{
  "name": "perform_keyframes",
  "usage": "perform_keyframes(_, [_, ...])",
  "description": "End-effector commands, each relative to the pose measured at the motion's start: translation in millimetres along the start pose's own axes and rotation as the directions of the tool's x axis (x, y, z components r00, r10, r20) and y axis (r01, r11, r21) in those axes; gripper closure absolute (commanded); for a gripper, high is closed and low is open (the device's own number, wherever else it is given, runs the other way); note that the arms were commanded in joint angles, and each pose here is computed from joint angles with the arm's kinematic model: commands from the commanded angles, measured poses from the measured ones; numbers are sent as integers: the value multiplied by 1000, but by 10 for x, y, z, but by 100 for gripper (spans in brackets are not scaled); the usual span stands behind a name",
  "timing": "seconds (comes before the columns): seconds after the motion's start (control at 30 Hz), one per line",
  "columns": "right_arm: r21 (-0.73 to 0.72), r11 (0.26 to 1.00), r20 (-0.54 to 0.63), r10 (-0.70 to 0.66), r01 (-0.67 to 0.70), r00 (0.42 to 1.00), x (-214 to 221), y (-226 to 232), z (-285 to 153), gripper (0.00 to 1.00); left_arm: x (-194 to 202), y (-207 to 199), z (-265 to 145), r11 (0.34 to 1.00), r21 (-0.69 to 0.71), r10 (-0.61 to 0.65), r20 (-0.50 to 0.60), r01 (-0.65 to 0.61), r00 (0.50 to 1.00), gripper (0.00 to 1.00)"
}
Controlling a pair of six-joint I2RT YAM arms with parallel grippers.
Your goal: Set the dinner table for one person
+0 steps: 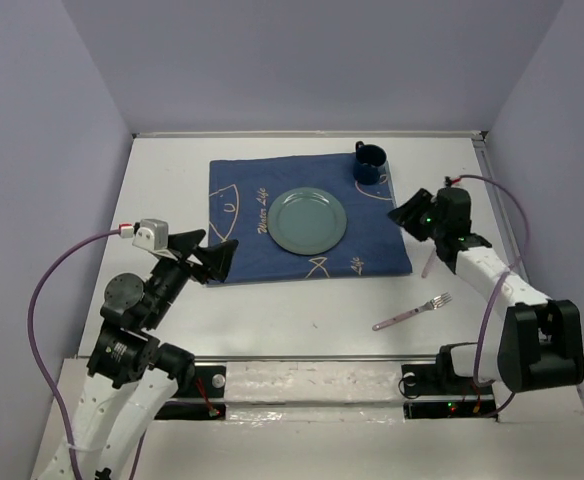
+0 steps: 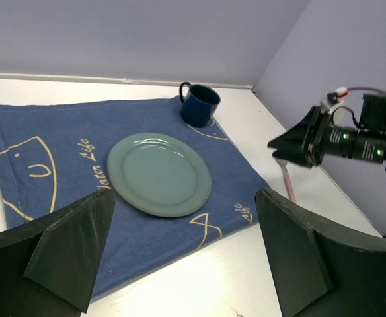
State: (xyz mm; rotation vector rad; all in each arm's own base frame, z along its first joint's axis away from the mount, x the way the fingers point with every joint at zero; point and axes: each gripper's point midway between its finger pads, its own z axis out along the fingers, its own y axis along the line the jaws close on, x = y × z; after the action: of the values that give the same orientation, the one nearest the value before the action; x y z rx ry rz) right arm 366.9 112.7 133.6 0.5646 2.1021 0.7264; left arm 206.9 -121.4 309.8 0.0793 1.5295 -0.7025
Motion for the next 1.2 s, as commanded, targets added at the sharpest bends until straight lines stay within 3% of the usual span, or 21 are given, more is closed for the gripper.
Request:
perform_keyframes(0.0, [472, 881, 115, -103, 37, 988, -622, -1099, -450, 51, 8, -184, -28, 995, 98, 26, -2, -26, 1000, 1])
perform_keyframes(0.17, [639, 767, 21, -99, 63, 995, -527, -1620, -540, 54, 0, -263, -76, 991, 126, 35, 2, -35, 999, 1])
perform_keyframes(0.3, [639, 764, -81, -53, 92, 995, -284, -1763, -385, 56, 14, -314, -94, 988, 149, 34, -3, -34, 999, 1])
perform_keyframes(0.67, [674, 729, -144, -24, 116, 989, -205, -1924, -246, 66, -6, -337, -129, 987, 159, 35, 7, -36, 999, 1])
perform_keyframes(0.7, [678, 724, -153, -24, 123, 988, -190, -1951, -235, 74, -3, -336, -126, 987, 158, 37, 6, -37, 999, 1])
perform_keyframes(0.8, [681, 719, -164, -30, 135, 986, -203, -1971, -207, 85, 4, -337, -113, 987, 158, 37, 1, -36, 999, 1])
perform_keyframes(0.83, [682, 717, -172, -34, 144, 985, -201, -1985, -197, 100, 19, -334, -113, 987, 158, 37, -4, -36, 999, 1])
perform_keyframes(0.87, [680, 718, -174, -42, 150, 984, -221, -1971, -204, 100, 28, -327, -104, 987, 155, 38, -8, -37, 999, 1])
perform_keyframes(1.03, [595, 774, -102, -193, 216, 976, -550, -1424, -342, 100, 53, -308, -72, 989, 146, 38, -21, -35, 999, 1])
perform_keyframes(1.07, [558, 796, -63, -244, 237, 968, -639, -1169, -396, 100, 74, -303, -56, 989, 144, 38, -30, -34, 999, 1])
perform_keyframes(1.17, [383, 830, -91, -403, 405, 911, -525, -392, -279, 100, 111, -269, -15, 991, 128, 41, -46, -35, 998, 1])
